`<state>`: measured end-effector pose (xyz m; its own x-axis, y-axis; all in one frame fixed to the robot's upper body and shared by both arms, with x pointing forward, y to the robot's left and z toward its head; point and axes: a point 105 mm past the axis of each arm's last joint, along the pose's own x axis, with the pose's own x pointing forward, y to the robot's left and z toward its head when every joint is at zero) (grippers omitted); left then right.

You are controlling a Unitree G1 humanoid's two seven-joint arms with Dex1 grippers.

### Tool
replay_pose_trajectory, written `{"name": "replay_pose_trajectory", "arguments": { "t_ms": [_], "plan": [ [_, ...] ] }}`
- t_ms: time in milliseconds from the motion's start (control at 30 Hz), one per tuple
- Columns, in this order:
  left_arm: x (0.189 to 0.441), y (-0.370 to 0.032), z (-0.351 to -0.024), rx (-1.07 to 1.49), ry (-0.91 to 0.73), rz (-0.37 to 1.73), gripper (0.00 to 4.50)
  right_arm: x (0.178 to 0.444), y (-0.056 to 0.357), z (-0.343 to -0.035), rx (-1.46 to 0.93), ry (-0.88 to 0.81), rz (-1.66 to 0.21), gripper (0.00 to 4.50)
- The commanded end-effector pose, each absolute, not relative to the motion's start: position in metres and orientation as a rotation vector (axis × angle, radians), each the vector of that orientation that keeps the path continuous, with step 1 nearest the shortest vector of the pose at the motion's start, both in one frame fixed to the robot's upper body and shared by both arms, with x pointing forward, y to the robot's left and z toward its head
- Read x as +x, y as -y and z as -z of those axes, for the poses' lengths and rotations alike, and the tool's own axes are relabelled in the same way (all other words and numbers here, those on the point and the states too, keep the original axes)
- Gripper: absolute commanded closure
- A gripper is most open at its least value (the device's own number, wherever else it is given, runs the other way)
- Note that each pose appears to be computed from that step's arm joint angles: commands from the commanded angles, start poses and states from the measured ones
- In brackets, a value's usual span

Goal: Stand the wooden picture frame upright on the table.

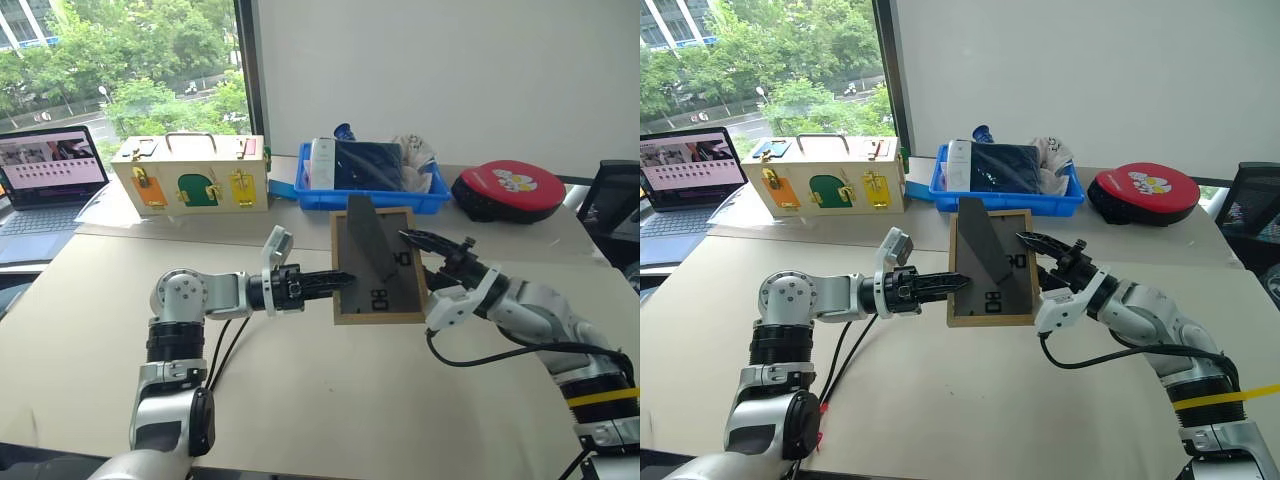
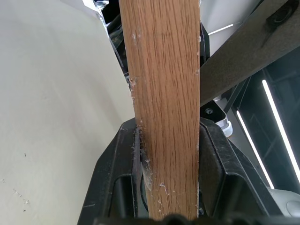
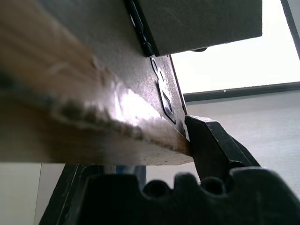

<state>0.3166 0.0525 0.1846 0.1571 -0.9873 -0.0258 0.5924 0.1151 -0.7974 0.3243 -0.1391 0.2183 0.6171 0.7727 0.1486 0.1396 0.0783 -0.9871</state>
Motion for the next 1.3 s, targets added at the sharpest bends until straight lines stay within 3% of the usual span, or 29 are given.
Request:
{"name": "replay_pose_trajectory", "arguments": {
  "t_ms": [33,100,167,333,467,600,700,833,1133,1300],
  "plan": [
    [0.317,-0.053,-0.181,-0.688,-0.661,1.281,1.35,0.315,0.137,-0.25,-1.396,0.962,-0.479,2.41],
    [0.317,-0.06,-0.188,-0.688,-0.612,1.305,0.49,0.315,0.137,-0.249,-1.394,0.961,-0.48,2.41],
    [0.317,-0.069,-0.199,-0.685,-0.543,1.326,0.01,0.316,0.138,-0.249,-1.391,0.958,-0.48,2.41],
    [0.294,-0.109,-0.261,-0.55,-0.16,1.471,0.0,0.325,0.15,-0.256,-1.371,0.913,-0.444,2.41],
    [0.296,-0.135,-0.278,-0.375,0.011,1.332,0.0,0.352,0.172,-0.28,-1.296,0.792,-0.412,2.41],
    [0.297,-0.136,-0.264,-0.301,-0.009,1.281,0.0,0.383,0.178,-0.275,-1.066,0.51,-0.568,2.41],
    [0.299,-0.132,-0.254,-0.294,-0.028,1.266,0.0,0.39,0.175,-0.259,-0.88,0.302,-0.718,2.41],
    [0.3,-0.128,-0.244,-0.285,-0.045,1.246,0.0,0.378,0.157,-0.24,-0.651,0.077,-0.947,2.41],
    [0.3,-0.129,-0.237,-0.279,-0.059,1.228,0.0,0.348,0.134,-0.257,-0.107,-0.239,-1.187,2.41],
    [0.3,-0.126,-0.234,-0.287,-0.061,1.23,0.0,0.329,0.128,-0.254,-0.025,-0.408,-1.314,2.41]
  ]
}}
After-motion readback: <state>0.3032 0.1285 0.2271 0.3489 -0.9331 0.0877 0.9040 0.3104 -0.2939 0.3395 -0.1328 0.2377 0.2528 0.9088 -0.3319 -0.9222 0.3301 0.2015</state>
